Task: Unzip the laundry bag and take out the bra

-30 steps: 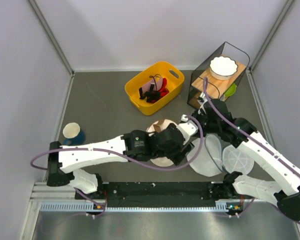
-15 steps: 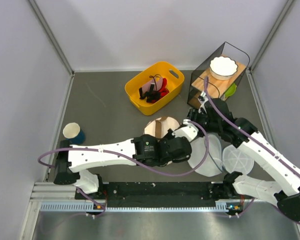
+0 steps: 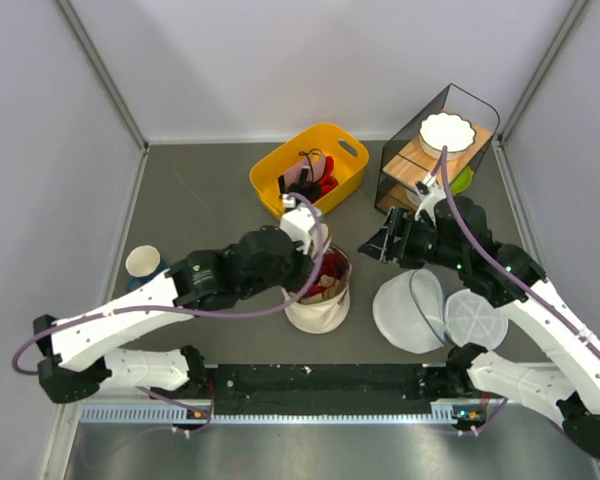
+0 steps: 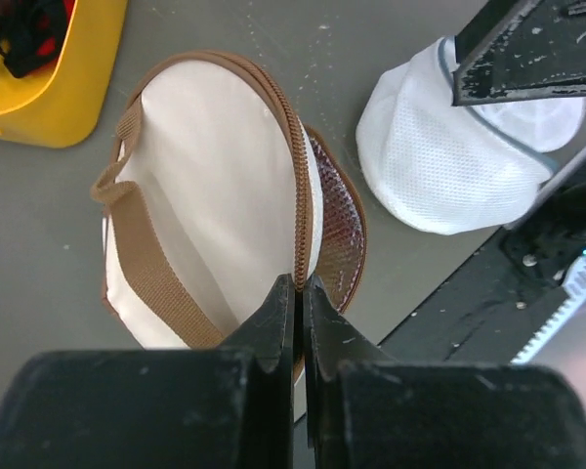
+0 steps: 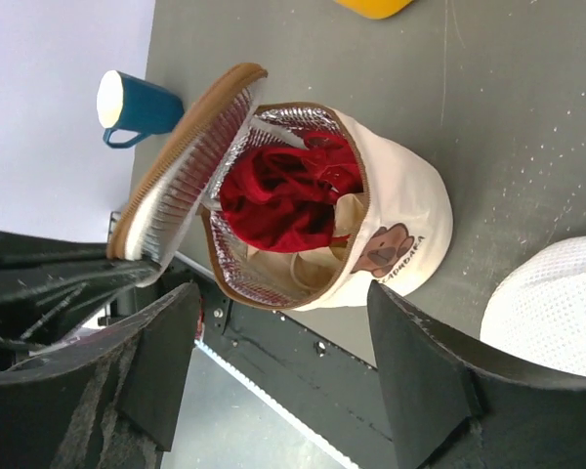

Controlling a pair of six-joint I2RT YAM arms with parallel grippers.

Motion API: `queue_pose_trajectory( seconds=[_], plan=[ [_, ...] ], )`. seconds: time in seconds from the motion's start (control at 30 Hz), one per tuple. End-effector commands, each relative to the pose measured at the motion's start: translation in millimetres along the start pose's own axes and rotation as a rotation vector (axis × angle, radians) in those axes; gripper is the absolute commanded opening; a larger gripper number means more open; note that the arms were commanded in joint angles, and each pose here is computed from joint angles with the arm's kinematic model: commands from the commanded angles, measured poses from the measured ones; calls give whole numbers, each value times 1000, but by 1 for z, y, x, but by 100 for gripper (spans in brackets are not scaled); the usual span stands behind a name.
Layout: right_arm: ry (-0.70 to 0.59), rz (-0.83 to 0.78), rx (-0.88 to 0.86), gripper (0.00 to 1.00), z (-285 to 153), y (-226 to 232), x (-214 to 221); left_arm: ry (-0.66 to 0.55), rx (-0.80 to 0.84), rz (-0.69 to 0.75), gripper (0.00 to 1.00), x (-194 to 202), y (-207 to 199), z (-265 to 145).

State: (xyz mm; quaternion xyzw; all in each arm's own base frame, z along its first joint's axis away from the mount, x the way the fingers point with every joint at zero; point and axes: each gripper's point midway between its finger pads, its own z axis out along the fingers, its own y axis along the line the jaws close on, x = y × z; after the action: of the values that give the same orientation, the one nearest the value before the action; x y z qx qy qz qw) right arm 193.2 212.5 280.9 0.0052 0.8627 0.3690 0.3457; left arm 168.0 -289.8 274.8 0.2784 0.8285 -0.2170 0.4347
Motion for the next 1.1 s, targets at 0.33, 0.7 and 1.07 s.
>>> queue_pose_trajectory(
  seconds=[0.33,0.7,1.07],
  plan=[
    [51,-178,-52,65,28,47,16,-185,279,-423,0,0,5,-37],
    [190,-109,-113,51,98,42,68,-258,239,-496,0,-10,15,-41],
    [191,-152,180,48,106,-47,97,-309,154,-524,0,-4,44,-64]
  ],
)
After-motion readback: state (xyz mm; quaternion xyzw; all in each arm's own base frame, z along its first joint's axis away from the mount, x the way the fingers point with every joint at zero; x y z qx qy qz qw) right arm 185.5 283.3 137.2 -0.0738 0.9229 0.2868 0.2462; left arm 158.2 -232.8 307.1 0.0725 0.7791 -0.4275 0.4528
